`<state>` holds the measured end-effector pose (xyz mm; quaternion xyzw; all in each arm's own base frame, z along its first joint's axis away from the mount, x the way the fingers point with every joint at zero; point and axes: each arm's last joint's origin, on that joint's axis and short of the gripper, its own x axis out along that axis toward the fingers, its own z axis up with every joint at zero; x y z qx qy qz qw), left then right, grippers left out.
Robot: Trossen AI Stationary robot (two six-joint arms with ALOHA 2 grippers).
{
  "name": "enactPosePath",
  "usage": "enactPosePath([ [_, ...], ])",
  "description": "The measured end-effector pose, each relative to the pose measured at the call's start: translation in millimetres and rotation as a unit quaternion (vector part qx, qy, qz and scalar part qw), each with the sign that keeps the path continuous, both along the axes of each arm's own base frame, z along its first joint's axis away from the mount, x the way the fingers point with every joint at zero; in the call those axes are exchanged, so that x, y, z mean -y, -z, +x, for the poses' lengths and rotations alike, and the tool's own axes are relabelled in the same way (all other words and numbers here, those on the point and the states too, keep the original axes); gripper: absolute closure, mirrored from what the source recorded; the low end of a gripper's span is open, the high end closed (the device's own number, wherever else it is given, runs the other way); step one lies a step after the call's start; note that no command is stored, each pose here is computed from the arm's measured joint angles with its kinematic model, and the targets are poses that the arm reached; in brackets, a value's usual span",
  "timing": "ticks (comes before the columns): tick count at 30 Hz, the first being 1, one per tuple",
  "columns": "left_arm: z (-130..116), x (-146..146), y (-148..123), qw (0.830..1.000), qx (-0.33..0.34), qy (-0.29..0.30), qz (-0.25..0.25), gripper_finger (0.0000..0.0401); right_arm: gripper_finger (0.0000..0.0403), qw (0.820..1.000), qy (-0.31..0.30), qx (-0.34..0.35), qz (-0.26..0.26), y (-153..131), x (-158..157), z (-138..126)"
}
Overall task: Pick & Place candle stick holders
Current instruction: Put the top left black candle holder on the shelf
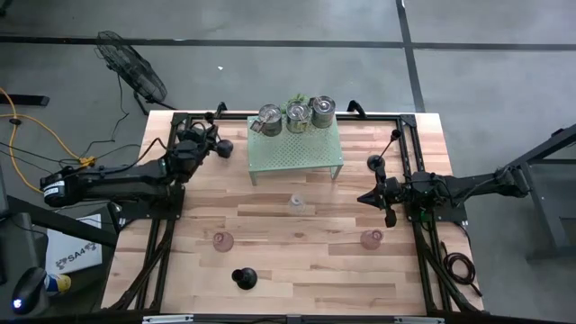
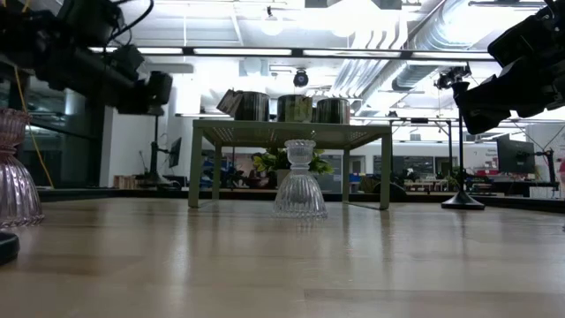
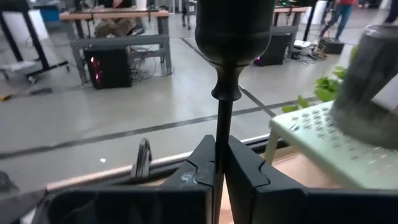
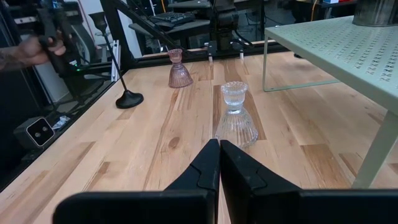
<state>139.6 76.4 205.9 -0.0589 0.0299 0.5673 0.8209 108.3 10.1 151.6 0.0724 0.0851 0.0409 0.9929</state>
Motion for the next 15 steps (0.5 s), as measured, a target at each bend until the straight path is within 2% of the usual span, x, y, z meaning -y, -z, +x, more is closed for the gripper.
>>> enactPosePath([
  [10, 8.6, -1.4, -64.6, 0.998, -0.051, 0.046, -0.009, 0.0390, 0.0399, 1.000, 0.000, 0.000, 0.000, -0.1, 0.0, 0.0],
  [15, 6.2, 0.6, -90.7, 0.997, -0.035, 0.063, -0.040, 0.0390, 0.0398, 1.000, 0.000, 0.000, 0.000, -0.1, 0.0, 0.0],
])
